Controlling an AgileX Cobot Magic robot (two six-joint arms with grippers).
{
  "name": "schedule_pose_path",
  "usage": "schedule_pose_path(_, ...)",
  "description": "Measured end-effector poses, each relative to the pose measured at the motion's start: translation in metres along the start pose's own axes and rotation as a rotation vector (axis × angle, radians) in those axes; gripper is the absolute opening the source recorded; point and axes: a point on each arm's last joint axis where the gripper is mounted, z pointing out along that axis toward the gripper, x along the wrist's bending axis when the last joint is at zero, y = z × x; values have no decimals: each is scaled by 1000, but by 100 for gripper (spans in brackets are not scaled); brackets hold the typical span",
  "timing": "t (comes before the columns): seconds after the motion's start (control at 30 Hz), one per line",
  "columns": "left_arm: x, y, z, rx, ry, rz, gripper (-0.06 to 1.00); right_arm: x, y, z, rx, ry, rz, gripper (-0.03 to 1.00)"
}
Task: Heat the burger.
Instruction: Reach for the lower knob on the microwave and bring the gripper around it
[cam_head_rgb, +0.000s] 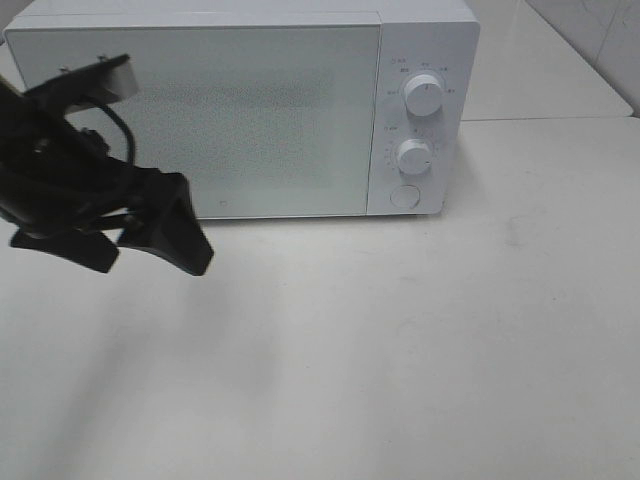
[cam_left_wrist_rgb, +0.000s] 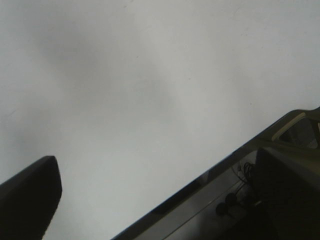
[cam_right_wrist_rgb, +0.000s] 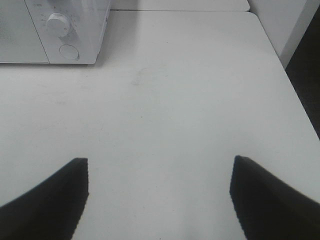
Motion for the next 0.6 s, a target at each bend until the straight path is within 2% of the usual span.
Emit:
schedule_pose_path(0.1, 8, -5, -15, 12, 12, -35, 99, 0, 0, 0, 0, 0, 5, 76)
schedule_pose_path(0.13, 19, -10, -31, 24, 41, -82, 99, 0, 0, 0, 0, 0, 5, 76)
schedule_pose_path(0.2, 23, -13, -37, 33, 53, -102, 99, 0, 0, 0, 0, 0, 5, 76)
schedule_pose_path(0.23, 34, -19, -51, 34, 98, -139, 99, 0, 0, 0, 0, 0, 5, 76)
schedule_pose_path(0.3, 39, -22, -58, 31, 116, -157, 99, 0, 0, 0, 0, 0, 5, 76)
schedule_pose_path(0.33, 47, -28, -69, 32, 155, -184, 99, 0, 0, 0, 0, 0, 5, 76)
schedule_pose_path(0.4, 55, -34, -81, 29, 183, -217, 99, 0, 0, 0, 0, 0, 5, 76)
schedule_pose_path(0.53, 65, -44, -97, 28, 204, -275, 99, 0, 0, 0, 0, 0, 0, 76)
schedule_pose_path(0.6, 73, -55, -109, 7, 219, -346, 99, 0, 0, 0, 0, 0, 5, 76)
